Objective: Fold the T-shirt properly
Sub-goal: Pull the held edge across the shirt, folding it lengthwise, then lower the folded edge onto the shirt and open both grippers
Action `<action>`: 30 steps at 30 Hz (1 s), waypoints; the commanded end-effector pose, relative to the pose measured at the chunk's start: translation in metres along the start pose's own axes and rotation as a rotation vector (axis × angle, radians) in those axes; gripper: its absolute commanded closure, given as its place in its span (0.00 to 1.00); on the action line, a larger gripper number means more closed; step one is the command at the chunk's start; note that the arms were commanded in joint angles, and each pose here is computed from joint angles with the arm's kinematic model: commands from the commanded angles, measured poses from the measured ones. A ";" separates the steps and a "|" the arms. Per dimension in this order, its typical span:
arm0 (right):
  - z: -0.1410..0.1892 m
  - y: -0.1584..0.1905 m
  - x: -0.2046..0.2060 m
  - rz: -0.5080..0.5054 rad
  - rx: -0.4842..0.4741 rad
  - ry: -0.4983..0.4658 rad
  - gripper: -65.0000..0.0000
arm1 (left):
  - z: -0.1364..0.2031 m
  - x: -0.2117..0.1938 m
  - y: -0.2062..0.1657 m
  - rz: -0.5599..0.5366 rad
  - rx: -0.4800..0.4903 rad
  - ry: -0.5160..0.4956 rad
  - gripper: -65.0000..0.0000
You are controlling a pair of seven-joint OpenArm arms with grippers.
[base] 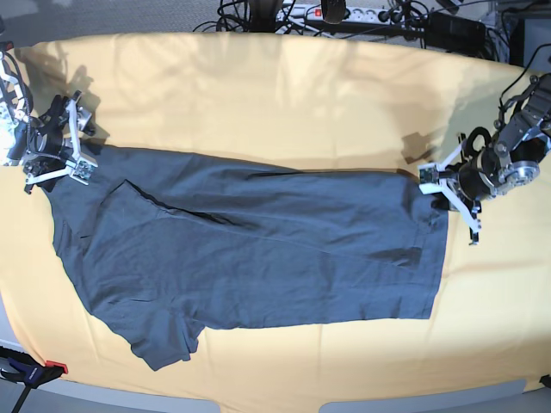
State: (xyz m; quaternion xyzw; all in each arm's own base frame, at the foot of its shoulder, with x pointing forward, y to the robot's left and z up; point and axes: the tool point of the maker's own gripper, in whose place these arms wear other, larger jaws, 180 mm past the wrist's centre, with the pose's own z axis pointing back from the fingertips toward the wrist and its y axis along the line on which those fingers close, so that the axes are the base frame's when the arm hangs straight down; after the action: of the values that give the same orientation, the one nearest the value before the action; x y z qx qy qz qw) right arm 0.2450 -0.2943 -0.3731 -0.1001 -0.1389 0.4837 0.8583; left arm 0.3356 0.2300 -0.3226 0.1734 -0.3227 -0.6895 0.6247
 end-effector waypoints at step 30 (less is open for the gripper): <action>0.035 -0.113 -0.046 -0.046 -0.525 0.159 1.00 | 0.026 -0.024 0.036 0.023 0.058 0.045 1.00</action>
State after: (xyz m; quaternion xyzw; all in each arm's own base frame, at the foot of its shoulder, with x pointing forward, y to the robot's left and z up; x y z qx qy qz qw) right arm 0.2946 -0.3702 -0.3340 -0.3099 -0.1998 0.4116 0.8335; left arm 0.3385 0.2362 -0.3012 0.1556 -0.3398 -0.6741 0.6372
